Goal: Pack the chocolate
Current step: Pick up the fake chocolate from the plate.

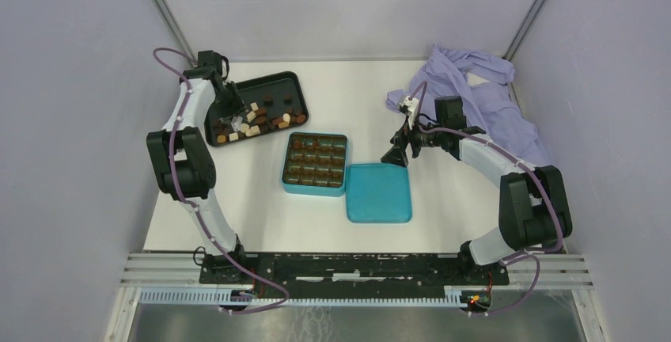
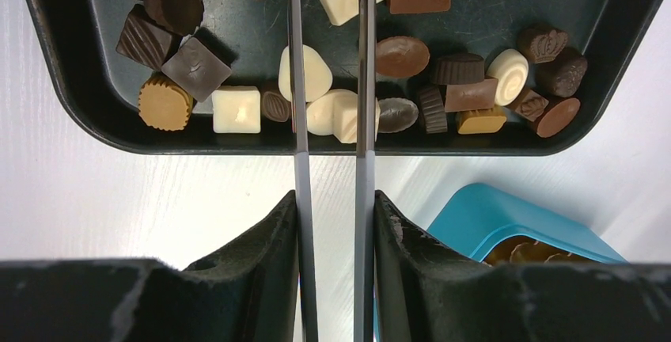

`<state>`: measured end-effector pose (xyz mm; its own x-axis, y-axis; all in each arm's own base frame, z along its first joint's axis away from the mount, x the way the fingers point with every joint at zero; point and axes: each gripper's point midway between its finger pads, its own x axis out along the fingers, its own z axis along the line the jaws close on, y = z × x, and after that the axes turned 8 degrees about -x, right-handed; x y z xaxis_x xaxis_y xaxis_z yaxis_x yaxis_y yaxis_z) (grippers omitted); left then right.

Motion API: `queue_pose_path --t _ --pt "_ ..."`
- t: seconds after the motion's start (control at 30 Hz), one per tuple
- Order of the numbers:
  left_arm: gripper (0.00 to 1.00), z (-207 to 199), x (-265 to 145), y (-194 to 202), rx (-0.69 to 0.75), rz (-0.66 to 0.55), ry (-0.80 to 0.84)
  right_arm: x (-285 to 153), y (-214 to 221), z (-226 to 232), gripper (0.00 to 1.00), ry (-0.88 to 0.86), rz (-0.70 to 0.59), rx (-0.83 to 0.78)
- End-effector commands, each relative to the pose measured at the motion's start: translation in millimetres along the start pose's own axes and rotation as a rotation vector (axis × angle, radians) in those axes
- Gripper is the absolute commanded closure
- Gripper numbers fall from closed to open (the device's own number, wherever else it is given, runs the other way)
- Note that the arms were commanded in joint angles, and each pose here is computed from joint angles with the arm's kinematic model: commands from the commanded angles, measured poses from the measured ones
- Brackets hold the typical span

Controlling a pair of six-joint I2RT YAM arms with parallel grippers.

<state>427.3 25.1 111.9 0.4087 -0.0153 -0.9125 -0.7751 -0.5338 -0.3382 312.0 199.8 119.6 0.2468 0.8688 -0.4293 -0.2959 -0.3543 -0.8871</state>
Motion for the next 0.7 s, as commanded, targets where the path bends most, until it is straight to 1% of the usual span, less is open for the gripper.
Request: queue_pose_path --t 0.0,0.27,0.67 --pt "0.98 -9.1 -22.8 -17.5 0.051 -0.068 0.041 -1.0 -17.7 -3.2 0.08 -0.005 -0.042 -0.044" --pt "0.98 -11.1 -38.6 -25.6 0.053 -0.122 0.048 -1.4 -17.3 -2.9 0.08 -0.002 -0.042 -0.043" --pt "0.98 -12.0 -49.8 -28.1 0.055 -0.162 0.061 -1.7 -16.1 -3.3 0.08 0.004 -0.038 -0.041"
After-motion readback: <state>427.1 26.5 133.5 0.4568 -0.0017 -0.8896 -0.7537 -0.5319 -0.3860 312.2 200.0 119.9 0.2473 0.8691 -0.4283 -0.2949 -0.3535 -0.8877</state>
